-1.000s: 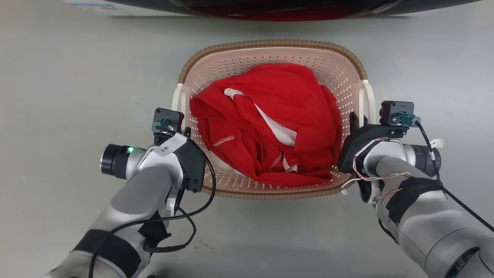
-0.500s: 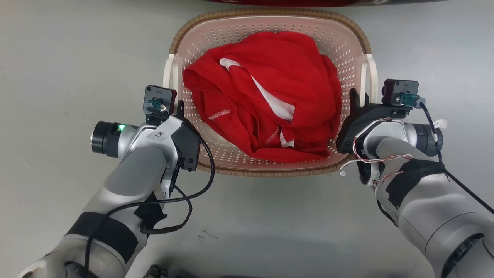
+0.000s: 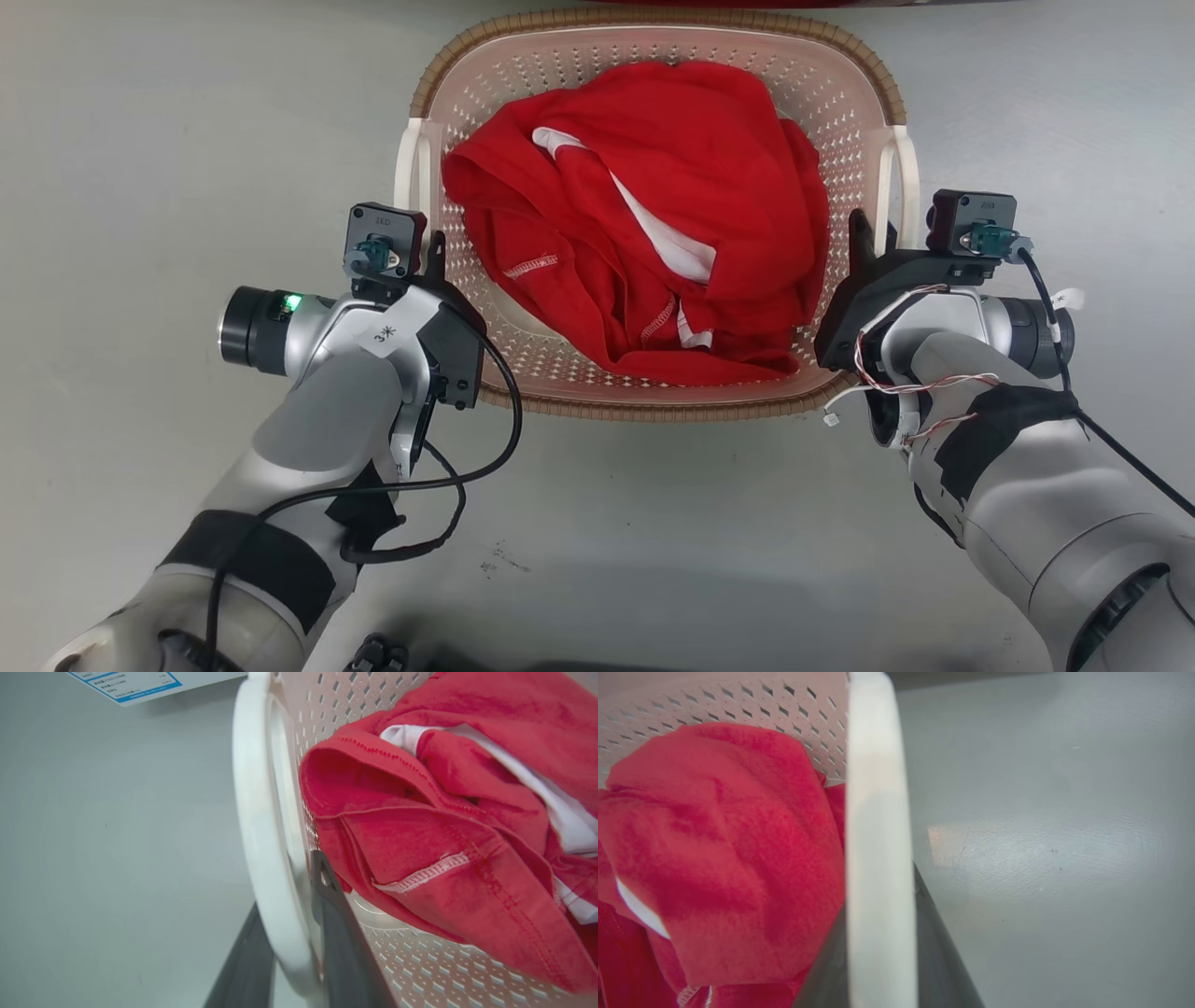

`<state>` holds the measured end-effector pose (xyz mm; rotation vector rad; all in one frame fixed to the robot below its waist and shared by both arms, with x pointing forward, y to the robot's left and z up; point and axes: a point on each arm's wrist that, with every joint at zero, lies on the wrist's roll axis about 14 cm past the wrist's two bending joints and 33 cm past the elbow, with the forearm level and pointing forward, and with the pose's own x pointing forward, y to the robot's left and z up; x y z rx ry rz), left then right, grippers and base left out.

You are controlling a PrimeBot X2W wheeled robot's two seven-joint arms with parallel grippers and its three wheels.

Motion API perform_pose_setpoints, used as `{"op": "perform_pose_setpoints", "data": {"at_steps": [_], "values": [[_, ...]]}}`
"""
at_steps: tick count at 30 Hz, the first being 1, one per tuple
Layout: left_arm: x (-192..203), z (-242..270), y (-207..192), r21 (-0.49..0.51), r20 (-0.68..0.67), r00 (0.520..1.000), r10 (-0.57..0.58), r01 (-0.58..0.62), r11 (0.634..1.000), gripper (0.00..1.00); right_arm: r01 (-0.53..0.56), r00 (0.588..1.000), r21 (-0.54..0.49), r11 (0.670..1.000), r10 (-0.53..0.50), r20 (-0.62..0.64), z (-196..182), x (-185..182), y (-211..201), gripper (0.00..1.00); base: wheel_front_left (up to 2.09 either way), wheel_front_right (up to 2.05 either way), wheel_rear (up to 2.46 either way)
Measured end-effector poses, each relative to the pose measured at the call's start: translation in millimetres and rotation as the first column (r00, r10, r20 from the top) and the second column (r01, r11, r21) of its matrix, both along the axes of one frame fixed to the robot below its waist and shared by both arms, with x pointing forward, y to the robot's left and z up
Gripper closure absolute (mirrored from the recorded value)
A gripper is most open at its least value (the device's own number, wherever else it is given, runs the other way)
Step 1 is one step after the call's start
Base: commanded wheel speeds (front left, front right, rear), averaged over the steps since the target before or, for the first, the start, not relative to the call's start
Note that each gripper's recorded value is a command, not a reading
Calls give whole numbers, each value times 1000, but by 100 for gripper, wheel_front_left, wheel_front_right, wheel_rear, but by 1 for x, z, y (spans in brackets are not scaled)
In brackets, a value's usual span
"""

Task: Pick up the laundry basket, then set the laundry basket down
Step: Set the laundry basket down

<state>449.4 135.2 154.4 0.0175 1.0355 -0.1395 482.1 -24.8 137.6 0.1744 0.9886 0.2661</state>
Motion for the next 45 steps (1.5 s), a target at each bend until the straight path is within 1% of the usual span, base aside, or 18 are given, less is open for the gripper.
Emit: {"op": "perform_pose_setpoints", "data": {"at_steps": [3,5,6,7,8,9,10,11,18,26,42,45], "values": [[1,0,0,1,5,1000,-1,1,1000,100,0,1000,-1,1000,0,0,0,0,0,79,0,0,0],[2,0,0,2,10,1000,-1,1,1000,100,0,1000,-2,1000,0,-1,0,0,-1,65,0,0,0],[2,1,0,2,14,1000,0,0,1000,95,0,1000,-2,1000,0,-1,0,0,-1,53,0,0,0],[3,1,0,2,19,1000,0,0,1000,66,0,1000,-1,1000,0,-1,0,0,0,25,0,0,0],[4,1,0,2,19,1000,0,0,1000,57,0,1000,0,1000,0,0,0,0,0,0,0,0,0],[3,1,-1,1,19,1000,0,0,1000,44,0,1000,1,1000,0,1,0,0,1,0,0,0,0],[3,2,-2,-2,19,1000,0,0,1000,2,-2,1000,7,1000,2,1,1,-1,3,0,0,0,0],[4,2,-4,-6,20,1000,0,0,1000,0,-4,1000,17,1000,4,1,2,-1,6,0,0,0,0],[5,5,-3,-7,29,999,14,-14,1000,0,-5,1000,23,1000,5,12,6,1,9,0,0,0,0],[10,14,-1,-2,60,998,27,-27,1000,0,-2,1000,2,1000,2,30,14,5,3,0,0,0,0],[34,55,-3,-26,191,980,57,-53,998,0,-1,992,-23,1000,4,130,56,27,-7,0,0,0,0],[40,66,-6,-34,220,974,55,-48,998,0,25,988,-20,999,-21,151,68,33,-12,0,0,0,0]]}}
